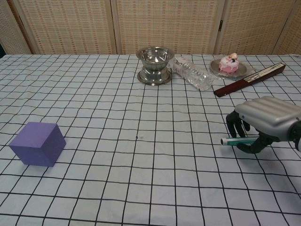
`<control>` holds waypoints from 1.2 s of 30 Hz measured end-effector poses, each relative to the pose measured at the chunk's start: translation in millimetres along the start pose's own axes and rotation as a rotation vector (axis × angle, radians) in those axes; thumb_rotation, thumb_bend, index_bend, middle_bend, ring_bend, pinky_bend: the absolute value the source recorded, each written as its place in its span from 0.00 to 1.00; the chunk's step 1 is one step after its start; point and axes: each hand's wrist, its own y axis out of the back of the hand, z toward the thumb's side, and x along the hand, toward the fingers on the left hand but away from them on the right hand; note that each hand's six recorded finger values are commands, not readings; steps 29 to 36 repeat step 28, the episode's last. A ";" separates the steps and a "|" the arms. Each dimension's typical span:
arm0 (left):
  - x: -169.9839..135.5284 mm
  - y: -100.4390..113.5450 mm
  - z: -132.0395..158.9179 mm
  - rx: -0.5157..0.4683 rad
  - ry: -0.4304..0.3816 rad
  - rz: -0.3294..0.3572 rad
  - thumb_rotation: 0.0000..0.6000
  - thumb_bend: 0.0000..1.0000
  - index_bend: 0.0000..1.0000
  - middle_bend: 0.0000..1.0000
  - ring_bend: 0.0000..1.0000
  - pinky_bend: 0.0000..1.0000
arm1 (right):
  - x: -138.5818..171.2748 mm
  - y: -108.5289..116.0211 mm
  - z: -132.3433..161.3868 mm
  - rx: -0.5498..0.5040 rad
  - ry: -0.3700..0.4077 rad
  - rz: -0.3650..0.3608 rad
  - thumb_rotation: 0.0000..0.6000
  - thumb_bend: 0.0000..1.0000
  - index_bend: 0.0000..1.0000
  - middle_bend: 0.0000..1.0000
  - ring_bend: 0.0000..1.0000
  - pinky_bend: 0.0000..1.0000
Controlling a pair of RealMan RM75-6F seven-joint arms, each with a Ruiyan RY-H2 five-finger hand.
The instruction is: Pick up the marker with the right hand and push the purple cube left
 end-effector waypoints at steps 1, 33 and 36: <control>0.1 -0.2 -0.2 0.001 0.000 -0.001 1.00 0.46 0.00 0.00 0.00 0.15 | 0.6 -3.8 -0.8 -0.005 0.005 0.015 1.00 0.38 0.04 0.18 0.16 0.21; -12.5 6.8 -3.1 0.123 0.076 0.041 1.00 0.44 0.00 0.00 0.00 0.14 | 140.3 34.2 -117.6 -0.118 -0.198 -0.404 1.00 0.18 0.00 0.00 0.00 0.00; -12.5 6.8 -3.1 0.123 0.076 0.041 1.00 0.44 0.00 0.00 0.00 0.14 | 140.3 34.2 -117.6 -0.118 -0.198 -0.404 1.00 0.18 0.00 0.00 0.00 0.00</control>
